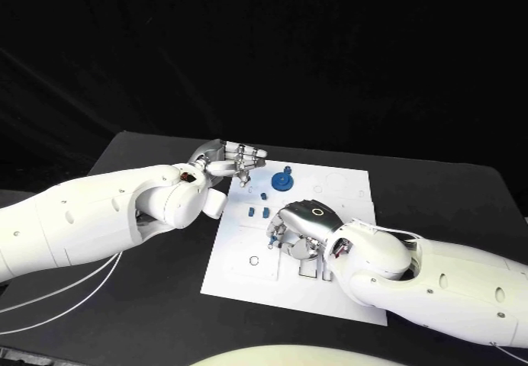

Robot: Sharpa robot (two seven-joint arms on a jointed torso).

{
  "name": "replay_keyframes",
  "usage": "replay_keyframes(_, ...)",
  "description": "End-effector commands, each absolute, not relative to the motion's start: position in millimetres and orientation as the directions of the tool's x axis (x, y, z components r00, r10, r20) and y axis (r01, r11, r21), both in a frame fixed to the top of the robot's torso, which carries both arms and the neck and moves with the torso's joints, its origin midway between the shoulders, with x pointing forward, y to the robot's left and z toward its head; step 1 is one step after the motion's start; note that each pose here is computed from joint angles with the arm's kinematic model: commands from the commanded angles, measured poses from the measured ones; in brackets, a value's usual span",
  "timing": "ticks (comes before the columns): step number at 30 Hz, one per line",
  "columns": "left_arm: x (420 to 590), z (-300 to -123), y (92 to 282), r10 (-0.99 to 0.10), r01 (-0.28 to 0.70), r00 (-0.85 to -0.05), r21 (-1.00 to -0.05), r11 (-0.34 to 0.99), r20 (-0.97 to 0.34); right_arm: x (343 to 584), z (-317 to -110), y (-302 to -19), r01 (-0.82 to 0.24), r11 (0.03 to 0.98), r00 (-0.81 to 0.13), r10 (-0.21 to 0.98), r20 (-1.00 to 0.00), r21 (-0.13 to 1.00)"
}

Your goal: Assemble the parts on the task board

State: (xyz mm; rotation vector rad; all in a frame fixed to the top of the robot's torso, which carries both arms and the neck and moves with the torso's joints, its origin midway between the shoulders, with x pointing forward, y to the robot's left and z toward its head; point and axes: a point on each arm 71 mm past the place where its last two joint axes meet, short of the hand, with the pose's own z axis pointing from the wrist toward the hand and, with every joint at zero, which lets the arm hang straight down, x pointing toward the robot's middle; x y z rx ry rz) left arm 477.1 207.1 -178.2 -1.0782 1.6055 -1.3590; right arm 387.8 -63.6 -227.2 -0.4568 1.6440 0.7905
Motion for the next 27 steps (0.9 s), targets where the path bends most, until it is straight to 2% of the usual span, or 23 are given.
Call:
replay_keyframes(1,476.9,-177.4,204.4,-0.926,-0.126,-0.378,-0.990,0.068,-0.015,386.3,-231.0,-62.0,-0.690,0.684,-0.245,0.087,-0.966,0.236)
replay_keyframes(27,477.0,-178.0,203.4,-0.922,-0.132,-0.386,-0.989,0.069,-0.013,389.8,-236.5,-55.8,-0.690,0.690,-0.238,0.068,-0.969,0.218)
